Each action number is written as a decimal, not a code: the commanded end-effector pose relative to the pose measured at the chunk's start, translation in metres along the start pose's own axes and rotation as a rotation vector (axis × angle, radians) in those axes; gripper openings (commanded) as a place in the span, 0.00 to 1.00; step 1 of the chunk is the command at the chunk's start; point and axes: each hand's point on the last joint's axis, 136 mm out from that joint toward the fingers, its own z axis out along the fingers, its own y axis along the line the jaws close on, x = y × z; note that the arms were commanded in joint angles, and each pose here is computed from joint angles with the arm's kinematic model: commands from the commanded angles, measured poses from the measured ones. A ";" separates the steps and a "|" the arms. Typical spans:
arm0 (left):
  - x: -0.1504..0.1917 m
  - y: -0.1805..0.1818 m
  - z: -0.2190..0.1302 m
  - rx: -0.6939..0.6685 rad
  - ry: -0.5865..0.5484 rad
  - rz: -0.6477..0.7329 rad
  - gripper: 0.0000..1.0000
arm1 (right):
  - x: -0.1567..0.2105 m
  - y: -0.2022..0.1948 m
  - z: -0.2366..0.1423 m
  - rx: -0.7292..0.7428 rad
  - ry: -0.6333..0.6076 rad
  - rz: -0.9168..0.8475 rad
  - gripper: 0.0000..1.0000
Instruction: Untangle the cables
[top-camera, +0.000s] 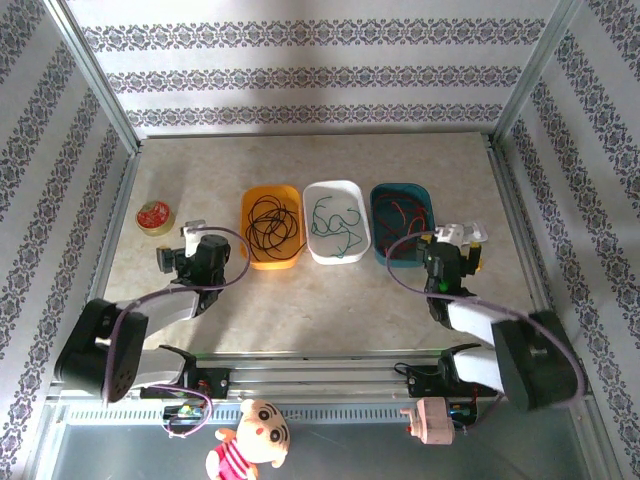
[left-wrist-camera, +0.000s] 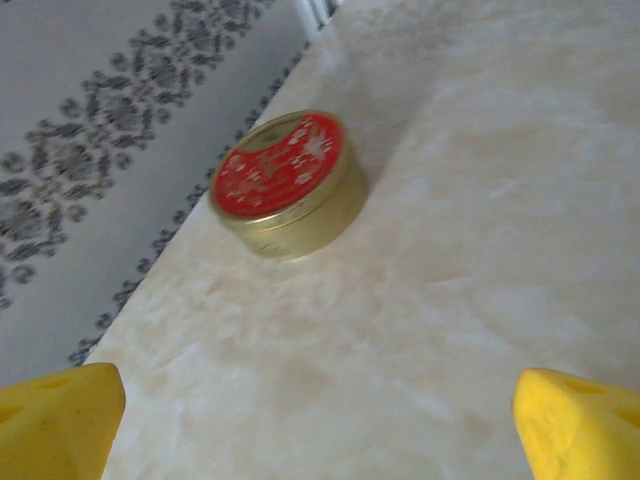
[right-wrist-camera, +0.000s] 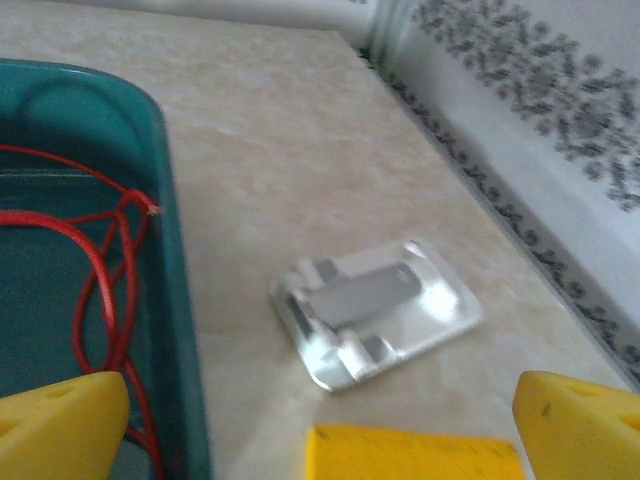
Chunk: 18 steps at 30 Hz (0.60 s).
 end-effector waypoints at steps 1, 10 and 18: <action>-0.035 -0.011 0.014 0.074 -0.077 -0.084 0.99 | -0.048 0.036 0.019 -0.183 -0.183 0.030 0.98; -0.045 -0.020 0.024 0.176 -0.144 -0.157 0.99 | -0.036 0.041 0.036 -0.341 -0.124 0.104 0.98; -0.040 -0.044 0.023 0.361 -0.242 -0.152 0.99 | -0.033 0.027 0.039 -0.261 -0.114 0.136 0.98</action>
